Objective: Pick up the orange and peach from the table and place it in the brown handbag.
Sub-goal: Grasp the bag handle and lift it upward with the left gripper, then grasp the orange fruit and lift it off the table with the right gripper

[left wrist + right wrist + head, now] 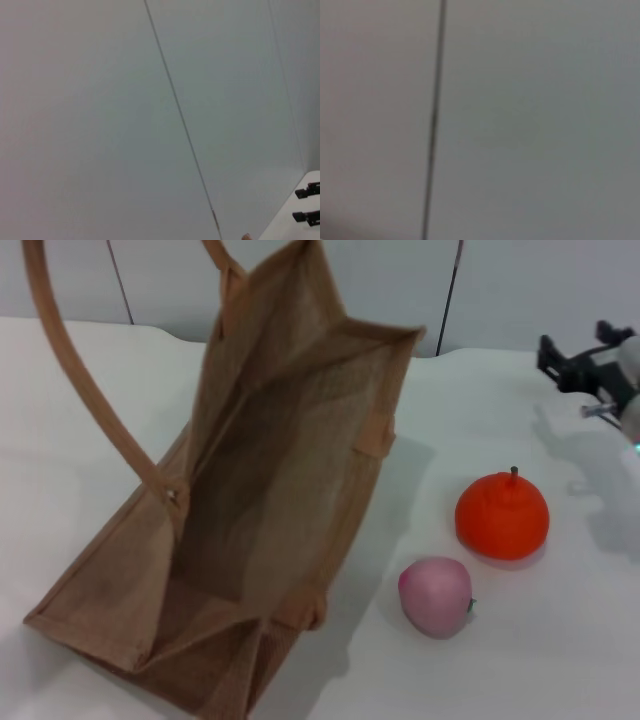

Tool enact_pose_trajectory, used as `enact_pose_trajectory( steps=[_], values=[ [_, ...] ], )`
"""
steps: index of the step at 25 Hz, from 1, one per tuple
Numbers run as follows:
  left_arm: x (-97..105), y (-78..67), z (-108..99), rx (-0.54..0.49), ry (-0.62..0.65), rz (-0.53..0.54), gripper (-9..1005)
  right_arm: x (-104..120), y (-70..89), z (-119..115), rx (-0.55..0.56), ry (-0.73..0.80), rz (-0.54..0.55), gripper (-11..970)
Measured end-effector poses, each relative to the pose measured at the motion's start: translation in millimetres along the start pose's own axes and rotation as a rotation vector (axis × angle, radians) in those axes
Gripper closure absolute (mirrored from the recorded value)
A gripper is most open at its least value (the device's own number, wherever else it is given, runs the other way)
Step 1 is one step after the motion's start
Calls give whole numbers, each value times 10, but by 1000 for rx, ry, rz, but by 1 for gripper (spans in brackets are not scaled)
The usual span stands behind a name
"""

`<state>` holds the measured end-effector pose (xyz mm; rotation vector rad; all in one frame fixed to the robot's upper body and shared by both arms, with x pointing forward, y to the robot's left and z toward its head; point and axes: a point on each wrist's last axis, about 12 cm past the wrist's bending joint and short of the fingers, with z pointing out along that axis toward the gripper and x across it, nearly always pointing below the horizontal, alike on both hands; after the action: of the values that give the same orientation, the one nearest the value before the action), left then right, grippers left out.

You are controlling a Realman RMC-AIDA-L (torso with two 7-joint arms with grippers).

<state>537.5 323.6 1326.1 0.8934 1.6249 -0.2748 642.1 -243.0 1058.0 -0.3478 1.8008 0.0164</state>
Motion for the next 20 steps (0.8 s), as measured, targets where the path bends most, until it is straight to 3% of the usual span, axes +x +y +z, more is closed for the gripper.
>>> enact_pose_trajectory(
  steps=[8,14,20],
  values=[
    [51,58,-109,-53,43,-1,883,-220,370,-62,-135,-81,-60,184],
    [52,57,-103,-53,50,1,883,-524,401,-255,-114,-91,-176,184],
    [83,63,-106,-55,61,-8,883,-729,442,-413,-188,43,-160,184]
  ],
)
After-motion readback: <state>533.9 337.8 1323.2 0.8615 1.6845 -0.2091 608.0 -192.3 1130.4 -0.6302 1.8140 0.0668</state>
